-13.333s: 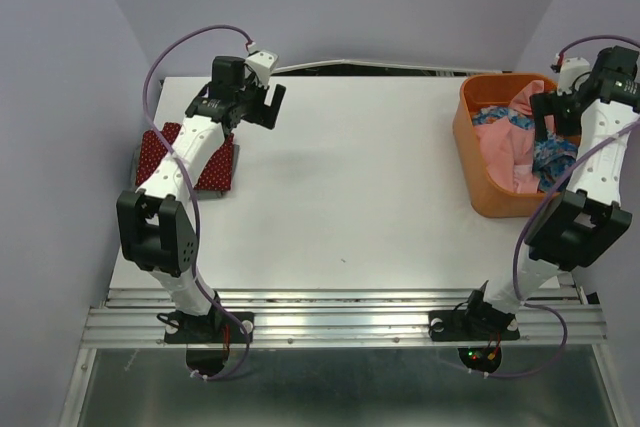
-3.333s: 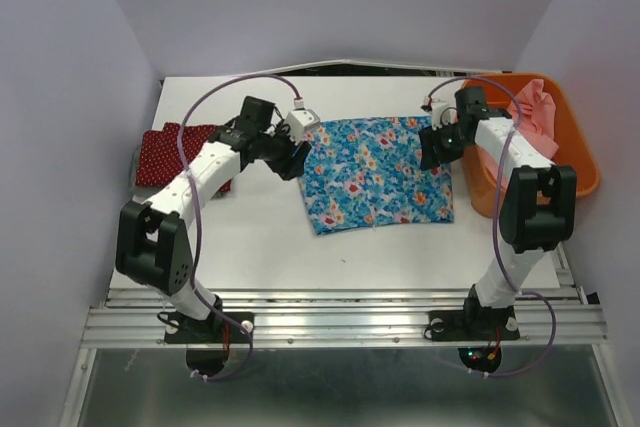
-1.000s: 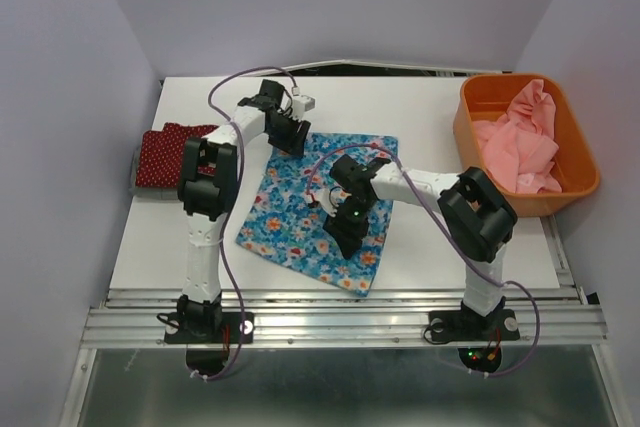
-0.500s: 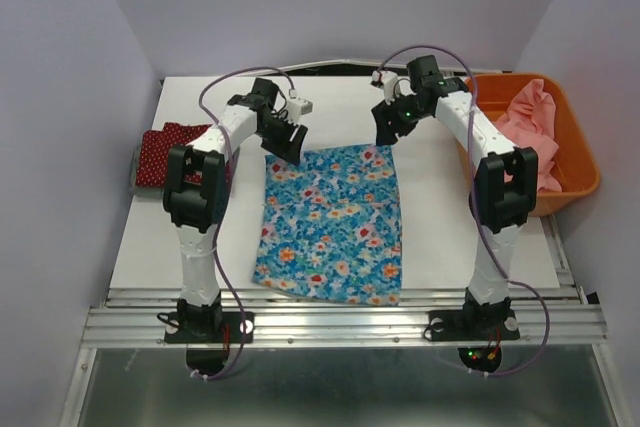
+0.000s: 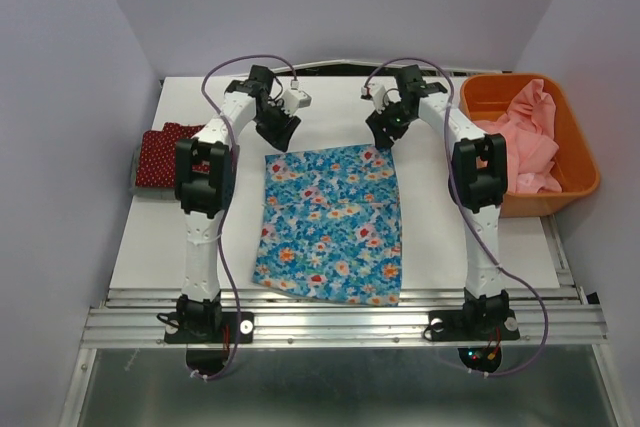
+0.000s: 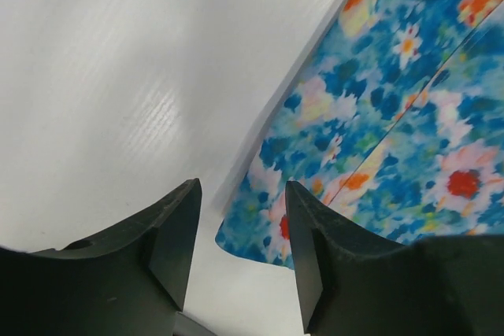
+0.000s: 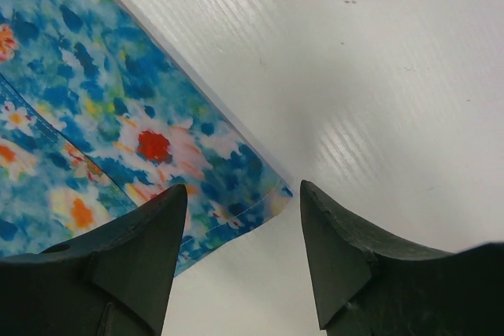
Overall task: Fold and stack the skirts
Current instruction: Fold the skirt
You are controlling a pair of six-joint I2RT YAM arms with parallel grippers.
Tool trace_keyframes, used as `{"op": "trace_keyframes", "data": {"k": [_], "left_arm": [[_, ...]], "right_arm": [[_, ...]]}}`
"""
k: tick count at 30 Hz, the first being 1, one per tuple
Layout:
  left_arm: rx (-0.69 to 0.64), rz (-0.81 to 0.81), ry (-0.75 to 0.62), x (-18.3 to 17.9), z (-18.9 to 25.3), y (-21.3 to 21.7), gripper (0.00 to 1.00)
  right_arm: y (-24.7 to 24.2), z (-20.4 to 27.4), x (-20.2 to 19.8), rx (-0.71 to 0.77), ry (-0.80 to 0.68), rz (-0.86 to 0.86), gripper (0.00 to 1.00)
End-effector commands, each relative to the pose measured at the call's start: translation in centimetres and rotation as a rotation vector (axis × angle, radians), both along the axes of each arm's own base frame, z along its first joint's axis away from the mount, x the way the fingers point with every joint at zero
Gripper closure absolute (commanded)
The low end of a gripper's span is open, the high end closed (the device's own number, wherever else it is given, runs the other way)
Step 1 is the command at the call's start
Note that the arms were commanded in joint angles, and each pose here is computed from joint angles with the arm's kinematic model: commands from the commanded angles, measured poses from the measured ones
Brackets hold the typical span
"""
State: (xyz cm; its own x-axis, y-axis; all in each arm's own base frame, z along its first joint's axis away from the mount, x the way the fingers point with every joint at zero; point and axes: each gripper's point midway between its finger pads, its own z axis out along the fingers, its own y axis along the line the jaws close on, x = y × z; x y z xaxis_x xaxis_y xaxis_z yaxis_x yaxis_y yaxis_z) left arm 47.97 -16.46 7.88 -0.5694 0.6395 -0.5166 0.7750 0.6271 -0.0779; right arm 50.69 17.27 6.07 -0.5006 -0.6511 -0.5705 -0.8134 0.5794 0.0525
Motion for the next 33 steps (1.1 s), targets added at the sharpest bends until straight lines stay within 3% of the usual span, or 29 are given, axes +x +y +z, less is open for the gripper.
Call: {"op": "trace_keyframes", "data": {"k": [1, 12, 14, 22, 27, 30, 33], "left_arm": [[0.068, -0.051, 0.002, -0.1, -0.4, 1.4, 0.44], [0.115, -0.043, 0.049, 0.1, -3.6, 3.2, 0.51], [0.117, -0.04, 0.048, 0.0, -3.7, 3.4, 0.56], [0.1, -0.069, 0.092, -1.5, -4.4, 3.6, 0.82], [0.041, -0.067, 0.117, -0.4, -3.8, 2.9, 1.0], [0.026, -0.049, 0.078, 1.2, -3.0, 2.7, 1.0], [0.004, 0.025, -0.047, 4.9, -0.3, 2.8, 1.0]], "right_arm": [[0.2, 0.3, 1.4, -0.004, -0.079, 0.035, 0.36], [-0.6, -3.3, 0.9, -0.056, -0.038, 0.055, 0.51], [-0.7, -3.7, 0.6, -0.063, -0.025, 0.06, 0.55], [-0.9, -3.8, 1.5, -0.079, -0.042, 0.029, 0.99], [-0.9, -2.3, 3.7, -0.079, -0.107, -0.023, 0.99], [-1.0, -1.6, 5.0, -0.081, -0.147, -0.06, 0.99], [-2.0, 0.4, 8.5, -0.088, -0.271, -0.151, 0.99]]}}
